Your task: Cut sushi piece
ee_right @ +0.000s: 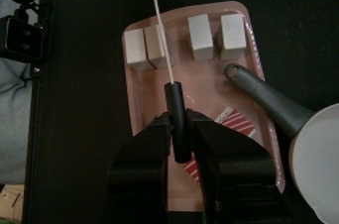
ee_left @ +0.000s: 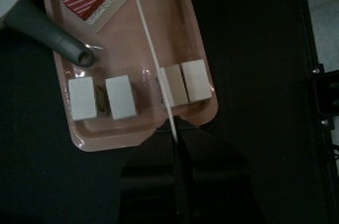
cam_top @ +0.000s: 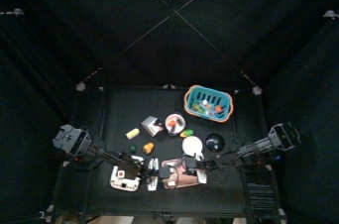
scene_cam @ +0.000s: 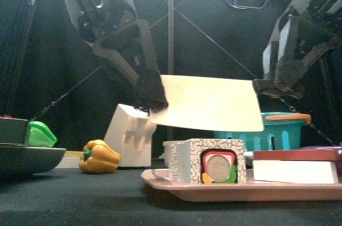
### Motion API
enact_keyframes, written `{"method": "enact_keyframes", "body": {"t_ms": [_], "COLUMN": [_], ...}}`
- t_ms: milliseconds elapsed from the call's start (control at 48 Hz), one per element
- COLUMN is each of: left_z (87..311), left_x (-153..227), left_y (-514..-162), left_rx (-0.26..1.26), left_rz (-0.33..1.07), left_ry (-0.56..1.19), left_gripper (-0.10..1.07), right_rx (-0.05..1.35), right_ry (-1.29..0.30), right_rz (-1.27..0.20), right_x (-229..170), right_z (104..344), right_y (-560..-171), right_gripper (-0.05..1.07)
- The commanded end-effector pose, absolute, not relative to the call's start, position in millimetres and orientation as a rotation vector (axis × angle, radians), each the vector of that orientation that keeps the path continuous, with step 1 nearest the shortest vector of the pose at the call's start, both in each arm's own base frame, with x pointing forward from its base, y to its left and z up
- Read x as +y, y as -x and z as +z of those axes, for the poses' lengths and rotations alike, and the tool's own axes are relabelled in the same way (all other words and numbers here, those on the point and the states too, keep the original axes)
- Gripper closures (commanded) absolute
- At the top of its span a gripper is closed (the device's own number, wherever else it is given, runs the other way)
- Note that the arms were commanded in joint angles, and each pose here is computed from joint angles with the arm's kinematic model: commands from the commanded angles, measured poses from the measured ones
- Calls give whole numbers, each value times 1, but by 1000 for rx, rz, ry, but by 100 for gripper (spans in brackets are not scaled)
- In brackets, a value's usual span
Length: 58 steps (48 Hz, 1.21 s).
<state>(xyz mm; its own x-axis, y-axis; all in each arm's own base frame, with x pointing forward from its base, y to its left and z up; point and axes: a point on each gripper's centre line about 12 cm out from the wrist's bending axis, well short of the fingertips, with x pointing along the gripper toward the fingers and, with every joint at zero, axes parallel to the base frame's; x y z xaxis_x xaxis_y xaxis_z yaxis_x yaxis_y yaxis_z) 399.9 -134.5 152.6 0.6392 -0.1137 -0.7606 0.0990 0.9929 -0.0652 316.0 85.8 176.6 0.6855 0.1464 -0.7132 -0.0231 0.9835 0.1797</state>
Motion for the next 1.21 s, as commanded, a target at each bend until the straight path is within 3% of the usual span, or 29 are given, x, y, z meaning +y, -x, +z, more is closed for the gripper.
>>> {"method": "enact_keyframes", "body": {"t_ms": [0, 500, 1188], "left_z": [179, 160, 150], "left_x": [-143, -159, -164], "left_y": [-409, -410, -408], "left_rx": [790, 828, 859], "left_rz": [-149, -174, -172], "left_ry": [29, 21, 46], "left_gripper": [68, 68, 68], "right_rx": [749, 775, 793], "right_ry": [-172, -162, -159], "right_rz": [114, 133, 134], "right_x": [90, 98, 100], "right_z": [197, 189, 183], "right_y": [-322, -319, -319], "right_gripper": [53, 53, 53]}}
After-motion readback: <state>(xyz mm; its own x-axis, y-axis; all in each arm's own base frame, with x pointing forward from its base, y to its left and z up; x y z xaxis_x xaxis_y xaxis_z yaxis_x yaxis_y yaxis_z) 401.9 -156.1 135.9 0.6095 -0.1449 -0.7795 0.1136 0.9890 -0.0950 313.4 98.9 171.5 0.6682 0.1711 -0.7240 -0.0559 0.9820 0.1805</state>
